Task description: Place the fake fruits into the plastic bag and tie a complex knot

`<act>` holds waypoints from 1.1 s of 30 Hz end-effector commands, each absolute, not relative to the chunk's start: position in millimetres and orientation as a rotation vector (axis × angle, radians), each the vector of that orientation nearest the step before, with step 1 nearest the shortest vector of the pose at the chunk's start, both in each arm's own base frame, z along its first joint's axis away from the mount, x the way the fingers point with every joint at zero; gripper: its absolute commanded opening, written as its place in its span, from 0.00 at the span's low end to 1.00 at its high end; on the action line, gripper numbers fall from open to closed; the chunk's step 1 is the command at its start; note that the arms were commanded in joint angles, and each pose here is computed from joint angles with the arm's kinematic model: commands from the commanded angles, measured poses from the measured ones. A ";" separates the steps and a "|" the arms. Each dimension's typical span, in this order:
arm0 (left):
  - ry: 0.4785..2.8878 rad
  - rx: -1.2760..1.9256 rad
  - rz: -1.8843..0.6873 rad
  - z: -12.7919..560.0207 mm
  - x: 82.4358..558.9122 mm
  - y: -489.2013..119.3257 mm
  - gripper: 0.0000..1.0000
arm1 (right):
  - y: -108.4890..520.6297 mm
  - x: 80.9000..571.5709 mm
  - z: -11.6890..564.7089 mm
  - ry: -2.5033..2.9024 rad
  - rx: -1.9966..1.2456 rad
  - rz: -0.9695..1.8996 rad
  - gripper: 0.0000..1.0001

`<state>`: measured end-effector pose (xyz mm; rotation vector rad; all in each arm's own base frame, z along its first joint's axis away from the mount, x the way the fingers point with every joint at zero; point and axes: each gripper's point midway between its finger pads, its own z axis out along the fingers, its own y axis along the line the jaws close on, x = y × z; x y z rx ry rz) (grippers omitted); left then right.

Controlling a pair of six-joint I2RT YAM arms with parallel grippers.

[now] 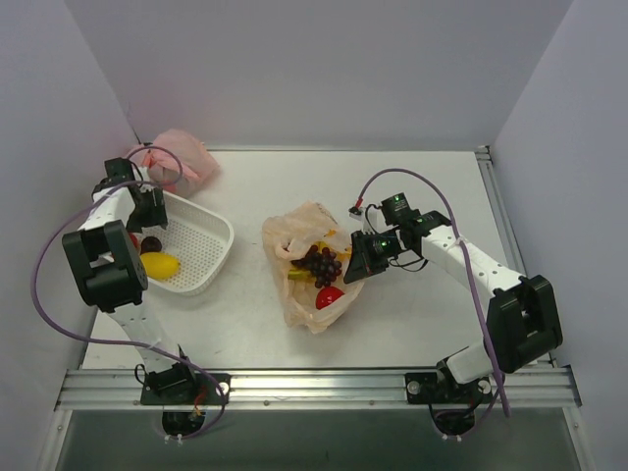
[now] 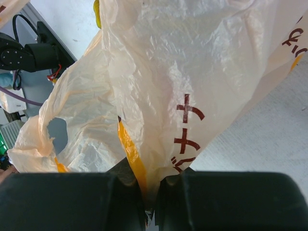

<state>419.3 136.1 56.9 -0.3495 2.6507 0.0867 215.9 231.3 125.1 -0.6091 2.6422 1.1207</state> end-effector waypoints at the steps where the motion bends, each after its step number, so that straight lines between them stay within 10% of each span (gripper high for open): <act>1: 2.593 -0.292 0.270 90.9 413.8 157.2 0.74 | 232.9 216.5 131.8 2.638 -0.620 1.148 0.00; 19: 2.709 -0.338 0.140 38.4 402.2 145.5 0.66 | 231.3 217.0 133.2 2.634 -0.617 1.135 0.00; 33: 2.402 0.076 -0.196 162.1 400.5 61.0 0.49 | 232.3 216.8 134.2 2.631 -0.616 1.140 0.00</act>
